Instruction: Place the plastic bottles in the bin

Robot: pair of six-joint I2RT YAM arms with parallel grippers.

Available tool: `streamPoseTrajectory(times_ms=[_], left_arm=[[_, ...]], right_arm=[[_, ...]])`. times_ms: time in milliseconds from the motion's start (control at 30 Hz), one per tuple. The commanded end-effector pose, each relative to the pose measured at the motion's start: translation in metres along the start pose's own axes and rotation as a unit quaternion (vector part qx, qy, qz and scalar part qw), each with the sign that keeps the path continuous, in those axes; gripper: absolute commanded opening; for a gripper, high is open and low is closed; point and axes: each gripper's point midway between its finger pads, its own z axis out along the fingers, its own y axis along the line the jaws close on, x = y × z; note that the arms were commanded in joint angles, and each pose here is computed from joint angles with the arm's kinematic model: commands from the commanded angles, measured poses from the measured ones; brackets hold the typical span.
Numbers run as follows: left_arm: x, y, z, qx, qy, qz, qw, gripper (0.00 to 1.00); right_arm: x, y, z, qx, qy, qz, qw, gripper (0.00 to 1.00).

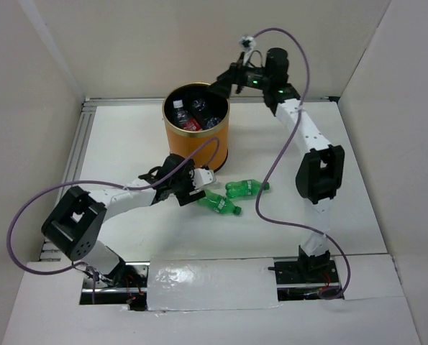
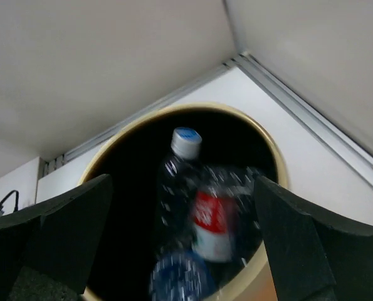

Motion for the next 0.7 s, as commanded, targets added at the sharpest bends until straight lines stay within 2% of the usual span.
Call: streamPoseTrajectory(times_ms=[0, 67, 100, 133, 167, 200, 233, 267, 333, 367, 400, 433, 467, 500, 533, 567, 600, 667], left_arm=[[-0.01, 0.019, 0.015, -0.032, -0.01, 0.026, 0.999, 0.96], [0.003, 0.018, 0.031, -0.031, 0.014, 0.024, 0.999, 0.96], [-0.003, 0.023, 0.035, -0.035, 0.01, 0.024, 0.999, 0.94], [0.0, 0.022, 0.039, -0.028, 0.018, 0.023, 0.999, 0.91], [0.006, 0.017, 0.045, -0.02, 0.03, 0.009, 0.999, 0.87], [0.004, 0.01, 0.047, -0.001, 0.034, 0.011, 0.999, 0.76], [0.004, 0.009, 0.046, 0.001, 0.038, 0.002, 0.999, 0.67], [0.01, 0.001, 0.048, 0.016, 0.049, -0.009, 0.999, 0.55], [0.004, -0.008, 0.041, 0.024, 0.048, -0.016, 0.998, 0.34], [-0.004, -0.016, 0.031, 0.032, 0.044, -0.039, 0.998, 0.09], [-0.011, -0.012, 0.025, 0.025, 0.033, -0.038, 0.998, 0.08], [-0.019, -0.015, 0.016, 0.026, 0.026, -0.044, 0.998, 0.03], [-0.02, -0.017, 0.006, 0.025, 0.025, -0.055, 0.998, 0.0], [-0.03, -0.019, -0.004, 0.022, 0.008, -0.061, 0.998, 0.0], [-0.056, -0.015, -0.029, 0.008, -0.032, -0.055, 0.998, 0.0], [-0.07, -0.012, -0.043, 0.0, -0.055, -0.05, 0.997, 0.0], [-0.092, -0.007, -0.061, -0.004, -0.086, -0.053, 0.995, 0.0], [-0.131, 0.011, -0.103, -0.032, -0.153, -0.054, 0.986, 0.0]], right_arm=[[-0.06, 0.026, -0.071, 0.014, -0.023, -0.018, 0.999, 1.0], [-0.052, 0.03, -0.095, 0.008, -0.003, -0.028, 1.0, 1.0], [-0.039, 0.033, -0.116, 0.02, 0.016, -0.008, 1.0, 1.0], [-0.032, 0.037, -0.126, 0.012, 0.027, -0.033, 0.999, 1.0], [-0.011, 0.035, -0.137, 0.017, 0.042, -0.015, 0.999, 1.0], [-0.009, 0.047, -0.153, 0.022, 0.049, -0.014, 0.998, 0.99], [0.0, 0.051, -0.161, 0.02, 0.057, -0.016, 0.998, 0.93], [0.008, 0.056, -0.169, 0.007, 0.065, -0.05, 0.997, 0.86], [0.04, 0.071, -0.187, 0.003, 0.092, -0.026, 0.995, 0.71], [0.063, 0.074, -0.199, -0.001, 0.111, -0.059, 0.992, 0.5], [0.074, 0.073, -0.2, -0.002, 0.116, -0.044, 0.992, 0.4], [0.087, 0.083, -0.21, 0.003, 0.13, -0.036, 0.991, 0.33], [0.102, 0.081, -0.215, 0.007, 0.146, -0.068, 0.987, 0.31], [0.131, 0.081, -0.224, 0.012, 0.166, -0.056, 0.984, 0.44], [0.142, 0.087, -0.23, 0.016, 0.181, -0.065, 0.981, 0.61], [0.156, 0.086, -0.235, 0.022, 0.196, -0.083, 0.977, 0.78], [0.181, 0.085, -0.245, 0.039, 0.221, -0.084, 0.971, 0.99], [0.203, 0.085, -0.253, 0.045, 0.244, -0.098, 0.964, 1.0]])
